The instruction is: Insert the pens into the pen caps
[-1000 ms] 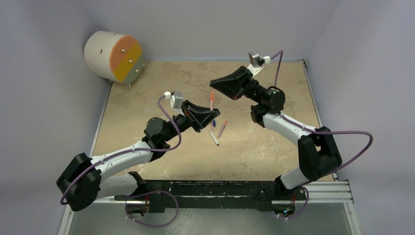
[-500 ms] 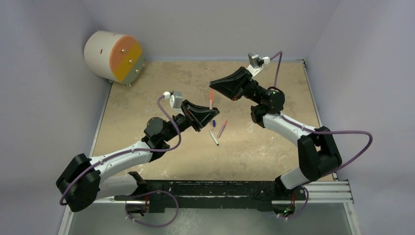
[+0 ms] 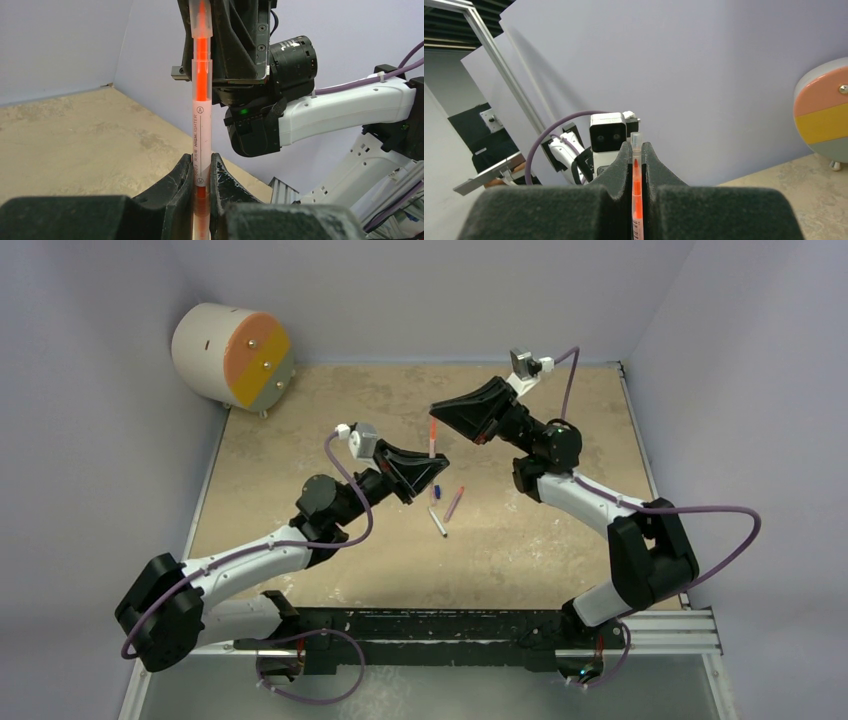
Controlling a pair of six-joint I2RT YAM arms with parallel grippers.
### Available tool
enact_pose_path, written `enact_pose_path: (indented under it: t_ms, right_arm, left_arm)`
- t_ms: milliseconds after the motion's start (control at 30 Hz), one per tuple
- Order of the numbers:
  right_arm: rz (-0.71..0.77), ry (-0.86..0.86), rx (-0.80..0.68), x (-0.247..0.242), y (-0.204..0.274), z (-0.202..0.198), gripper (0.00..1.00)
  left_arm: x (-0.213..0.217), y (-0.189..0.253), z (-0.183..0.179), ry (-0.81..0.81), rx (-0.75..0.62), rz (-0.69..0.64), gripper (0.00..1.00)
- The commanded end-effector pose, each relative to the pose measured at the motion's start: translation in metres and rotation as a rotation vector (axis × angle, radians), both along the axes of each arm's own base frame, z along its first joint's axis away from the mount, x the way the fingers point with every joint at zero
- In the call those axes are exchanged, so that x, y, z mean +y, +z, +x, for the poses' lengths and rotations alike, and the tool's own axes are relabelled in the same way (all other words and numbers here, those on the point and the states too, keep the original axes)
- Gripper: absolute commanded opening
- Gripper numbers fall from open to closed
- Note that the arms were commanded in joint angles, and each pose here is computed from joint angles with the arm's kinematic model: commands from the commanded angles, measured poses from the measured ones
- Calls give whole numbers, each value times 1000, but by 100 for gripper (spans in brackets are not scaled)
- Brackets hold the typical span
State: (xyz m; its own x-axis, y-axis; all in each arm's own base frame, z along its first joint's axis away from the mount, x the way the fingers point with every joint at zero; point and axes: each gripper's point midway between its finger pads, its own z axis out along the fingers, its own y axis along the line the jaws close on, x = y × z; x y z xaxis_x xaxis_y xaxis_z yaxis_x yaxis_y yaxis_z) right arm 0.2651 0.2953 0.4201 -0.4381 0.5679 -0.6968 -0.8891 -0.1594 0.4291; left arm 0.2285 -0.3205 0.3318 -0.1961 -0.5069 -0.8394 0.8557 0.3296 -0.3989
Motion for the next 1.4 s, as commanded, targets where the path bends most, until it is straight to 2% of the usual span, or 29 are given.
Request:
enact_pose_path:
  t_ms: [0, 167, 433, 867, 1067, 1367]
  right_arm:
    - [209, -11, -411, -34, 44, -65, 0]
    - [223, -31, -425, -36, 48, -65, 0]
    - [225, -78, -451, -35, 44, -60, 0]
    - [177, -86, -499, -25, 30, -59, 0]
    - [135, -44, -548, -22, 25, -71, 0]
    - [94, -23, -513, -19, 7, -70, 0]
  left_arm:
    - [11, 69, -4, 51, -190, -93, 0]
    - [16, 77, 1, 95, -217, -89, 0]
    - [24, 106, -11, 72, -266, -211, 0]
    - [30, 134, -6, 112, -303, -287, 0]
    - [26, 140, -5, 112, -314, -256, 0]
    - [44, 156, -10, 170, -342, -267, 0]
